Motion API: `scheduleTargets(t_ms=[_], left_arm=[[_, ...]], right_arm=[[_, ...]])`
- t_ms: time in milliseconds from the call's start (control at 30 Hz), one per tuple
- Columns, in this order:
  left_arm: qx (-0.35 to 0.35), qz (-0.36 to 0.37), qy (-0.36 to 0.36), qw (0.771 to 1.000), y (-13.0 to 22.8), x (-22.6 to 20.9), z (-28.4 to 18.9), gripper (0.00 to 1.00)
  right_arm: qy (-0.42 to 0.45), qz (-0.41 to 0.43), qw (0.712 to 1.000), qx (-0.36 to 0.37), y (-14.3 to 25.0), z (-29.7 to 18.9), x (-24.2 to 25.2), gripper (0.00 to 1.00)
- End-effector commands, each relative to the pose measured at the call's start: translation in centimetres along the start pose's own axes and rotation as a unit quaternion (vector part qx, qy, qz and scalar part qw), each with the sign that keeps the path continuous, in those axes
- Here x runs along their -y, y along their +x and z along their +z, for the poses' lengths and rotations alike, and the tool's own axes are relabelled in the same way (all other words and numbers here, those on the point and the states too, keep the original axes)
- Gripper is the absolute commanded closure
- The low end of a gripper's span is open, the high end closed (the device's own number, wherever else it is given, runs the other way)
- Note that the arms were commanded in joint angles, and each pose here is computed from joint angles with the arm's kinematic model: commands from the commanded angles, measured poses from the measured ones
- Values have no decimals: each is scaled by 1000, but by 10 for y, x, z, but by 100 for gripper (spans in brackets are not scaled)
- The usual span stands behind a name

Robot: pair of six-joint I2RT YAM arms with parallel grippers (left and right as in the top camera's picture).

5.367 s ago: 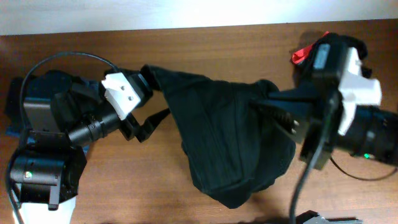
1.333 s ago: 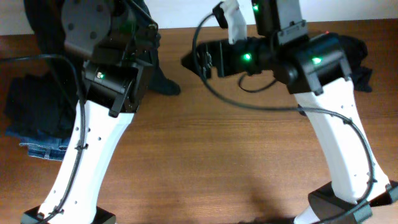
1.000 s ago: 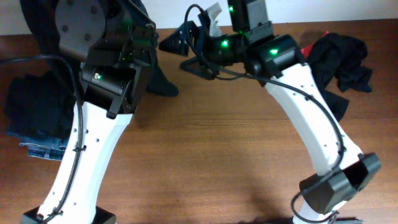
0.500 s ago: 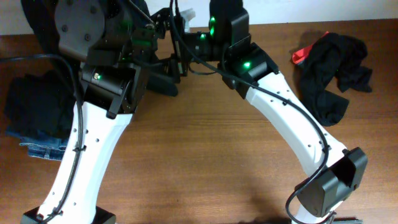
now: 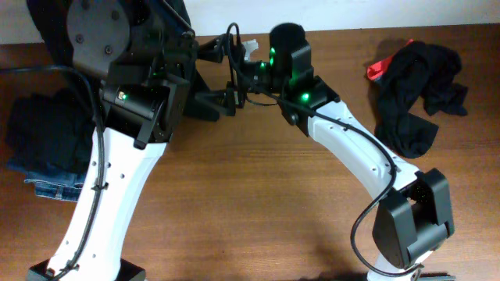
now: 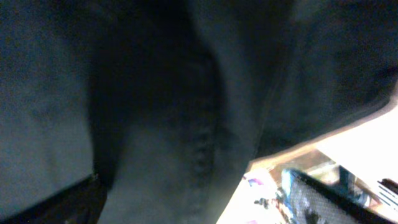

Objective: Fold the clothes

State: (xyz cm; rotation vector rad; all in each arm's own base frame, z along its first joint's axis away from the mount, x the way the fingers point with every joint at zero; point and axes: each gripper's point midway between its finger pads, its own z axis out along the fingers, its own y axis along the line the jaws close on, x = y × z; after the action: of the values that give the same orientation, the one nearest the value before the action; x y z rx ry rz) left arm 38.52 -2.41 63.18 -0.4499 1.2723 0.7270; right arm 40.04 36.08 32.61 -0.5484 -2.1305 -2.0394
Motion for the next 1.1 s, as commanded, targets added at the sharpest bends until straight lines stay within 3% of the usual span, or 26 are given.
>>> scheduleTargets(t_ms=[0, 167, 333, 833, 867, 900, 967, 1033, 1067], left_arm=[[31, -25, 11, 999, -24, -12, -1, 100], [31, -24, 11, 999, -24, -12, -1, 100], [27, -14, 14, 999, -21, -8, -1, 100], [16, 8, 22, 1000, -12, 3, -2, 100], [15, 8, 22, 1000, -12, 3, -2, 100], [15, 8, 21, 1000, -12, 3, -2, 100], [14, 6, 20, 1000, -11, 2, -2, 100], [14, 6, 22, 1000, -12, 3, -3, 100], [14, 5, 24, 1000, -12, 4, -4, 100]], right_arm=[[-38, 45, 998, 16, -9, -3, 2, 1], [-68, 66, 995, 34, -16, -2, 16, 1], [-112, 23, 993, 35, -7, 1, -2, 1], [-169, 11, 983, 74, 8, 24, -18, 1], [-171, 11, 982, 75, 8, 24, -19, 4], [-175, 8, 982, 75, 9, 23, -21, 14], [-181, 4, 981, 76, 9, 22, -24, 44], [-185, 2, 980, 77, 9, 21, -26, 67], [-185, 1, 980, 77, 9, 21, -26, 87]])
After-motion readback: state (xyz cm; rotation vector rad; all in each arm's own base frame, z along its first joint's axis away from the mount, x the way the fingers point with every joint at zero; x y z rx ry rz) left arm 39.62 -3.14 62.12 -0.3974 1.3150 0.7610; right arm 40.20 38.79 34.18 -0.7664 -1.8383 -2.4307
